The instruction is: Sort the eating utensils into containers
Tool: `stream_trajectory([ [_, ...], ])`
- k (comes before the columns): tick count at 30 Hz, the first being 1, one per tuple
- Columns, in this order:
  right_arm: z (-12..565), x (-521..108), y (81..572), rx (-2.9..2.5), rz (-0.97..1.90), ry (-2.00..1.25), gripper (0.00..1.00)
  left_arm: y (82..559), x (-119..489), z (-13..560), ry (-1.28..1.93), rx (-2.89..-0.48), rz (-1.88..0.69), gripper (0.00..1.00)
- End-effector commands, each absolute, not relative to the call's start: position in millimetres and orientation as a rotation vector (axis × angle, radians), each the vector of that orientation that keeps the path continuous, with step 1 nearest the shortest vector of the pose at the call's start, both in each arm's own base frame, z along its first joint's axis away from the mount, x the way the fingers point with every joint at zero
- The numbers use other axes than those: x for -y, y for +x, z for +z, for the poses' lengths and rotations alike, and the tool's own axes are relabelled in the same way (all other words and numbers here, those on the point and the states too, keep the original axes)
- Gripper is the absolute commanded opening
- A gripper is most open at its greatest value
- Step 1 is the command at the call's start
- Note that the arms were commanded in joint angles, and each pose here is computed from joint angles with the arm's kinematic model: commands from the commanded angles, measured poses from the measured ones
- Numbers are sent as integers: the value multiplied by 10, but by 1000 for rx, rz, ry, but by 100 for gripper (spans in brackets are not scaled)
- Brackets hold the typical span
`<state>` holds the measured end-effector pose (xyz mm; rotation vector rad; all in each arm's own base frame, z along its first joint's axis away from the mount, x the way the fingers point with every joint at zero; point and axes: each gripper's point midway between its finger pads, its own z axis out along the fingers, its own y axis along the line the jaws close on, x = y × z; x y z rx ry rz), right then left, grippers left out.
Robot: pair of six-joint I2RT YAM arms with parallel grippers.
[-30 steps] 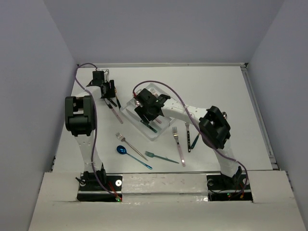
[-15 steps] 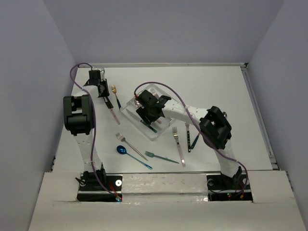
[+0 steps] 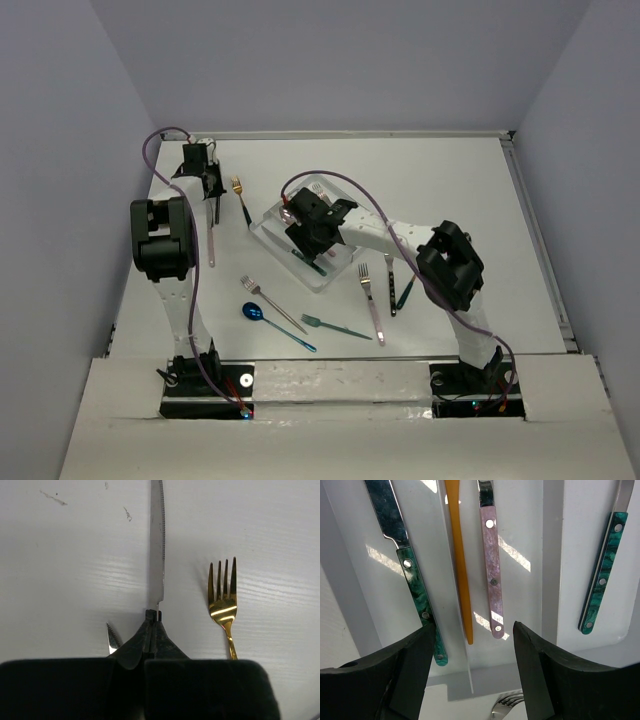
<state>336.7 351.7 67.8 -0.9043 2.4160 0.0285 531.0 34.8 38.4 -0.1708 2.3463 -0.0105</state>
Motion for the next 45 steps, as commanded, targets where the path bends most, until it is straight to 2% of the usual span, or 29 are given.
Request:
stream_trajectory([
  [1, 981, -3540, 3457, -2345, 65, -852, 69, 5164, -343, 278, -178, -2408, -24, 0],
  [9, 1018, -3527, 3465, -2336, 60, -848, 69, 5152, -382, 224, -181, -2419, -5, 1],
  [11, 1021, -3516, 3461, -2335, 56, -851, 69, 5130, -395, 183, -147, -2436, 5, 13],
  [14, 1020, -3504, 3457, -2334, 51, -857, 69, 5109, -407, 174, -132, -2442, 11, 24],
  [16, 1022, -3501, 3455, -2333, 50, -858, 69, 5104, -407, 170, -123, -2450, 13, 27],
  [35, 1111, -3452, 3440, -2312, 43, -873, 68, 5104, -411, 114, -88, -2513, 16, 34],
  [38, 1128, -3444, 3447, -2307, 37, -871, 68, 5110, -406, 100, -81, -2524, 12, 28],
  [39, 1128, -3442, 3449, -2306, 35, -871, 68, 5111, -409, 100, -81, -2525, 13, 19],
  [41, 1149, -3443, 3453, -2303, 36, -867, 68, 5116, -408, 101, -93, -2525, 12, 12],
  [42, 1160, -3456, 3456, -2301, 43, -864, 68, 5123, -404, 105, -97, -2522, 9, 2],
  [45, 1183, -3477, 3457, -2298, 55, -867, 68, 5146, -375, 112, -120, -2513, -16, 0],
])
